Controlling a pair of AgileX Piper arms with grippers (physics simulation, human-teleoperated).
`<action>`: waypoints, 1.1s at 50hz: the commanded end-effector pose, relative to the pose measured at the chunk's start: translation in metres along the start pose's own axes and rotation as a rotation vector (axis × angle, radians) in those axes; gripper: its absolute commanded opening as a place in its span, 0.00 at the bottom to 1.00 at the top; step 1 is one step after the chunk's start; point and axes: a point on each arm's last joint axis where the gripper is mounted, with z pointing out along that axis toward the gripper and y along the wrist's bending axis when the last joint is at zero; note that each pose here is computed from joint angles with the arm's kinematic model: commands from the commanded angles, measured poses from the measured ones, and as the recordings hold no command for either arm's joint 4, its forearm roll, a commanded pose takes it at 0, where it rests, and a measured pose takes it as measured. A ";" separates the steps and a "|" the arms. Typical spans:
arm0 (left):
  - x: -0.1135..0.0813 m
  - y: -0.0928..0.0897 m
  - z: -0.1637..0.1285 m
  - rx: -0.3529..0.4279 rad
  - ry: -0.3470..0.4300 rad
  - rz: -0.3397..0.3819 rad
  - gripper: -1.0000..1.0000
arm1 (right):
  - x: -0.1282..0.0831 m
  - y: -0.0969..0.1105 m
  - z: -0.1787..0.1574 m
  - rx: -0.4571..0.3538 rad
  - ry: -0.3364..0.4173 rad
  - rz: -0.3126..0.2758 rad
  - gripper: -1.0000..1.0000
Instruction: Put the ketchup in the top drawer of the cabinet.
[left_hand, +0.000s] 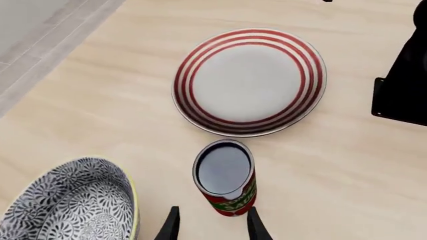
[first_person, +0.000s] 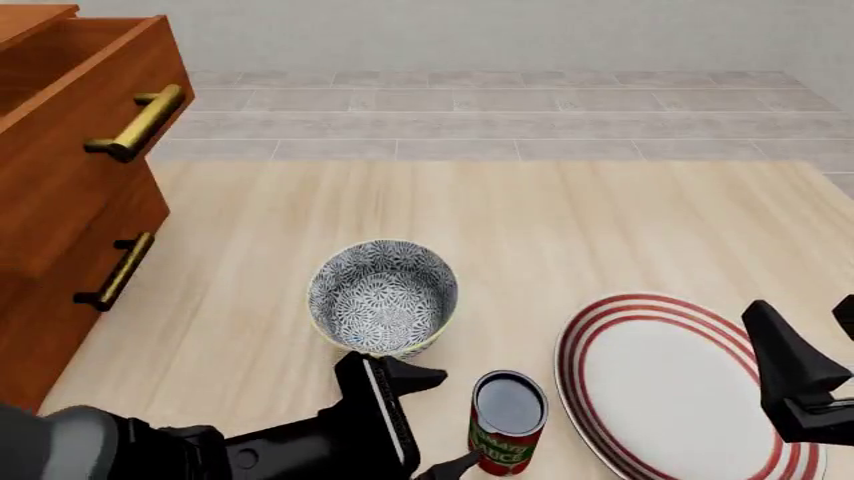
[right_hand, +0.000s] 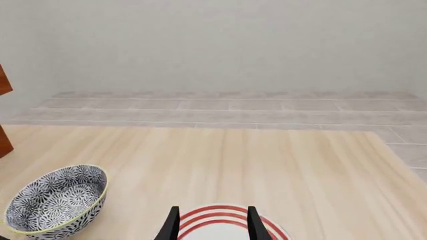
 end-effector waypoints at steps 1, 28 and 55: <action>0.004 -0.002 0.012 0.006 0.013 -0.009 1.00 | 0.000 0.000 0.001 -0.003 0.002 0.005 1.00; -0.002 -0.003 0.028 0.017 0.024 -0.021 1.00 | 0.000 0.000 0.000 -0.005 0.005 0.006 1.00; -0.010 -0.009 0.042 0.038 0.021 -0.039 1.00 | 0.001 0.001 0.003 -0.013 0.019 0.001 1.00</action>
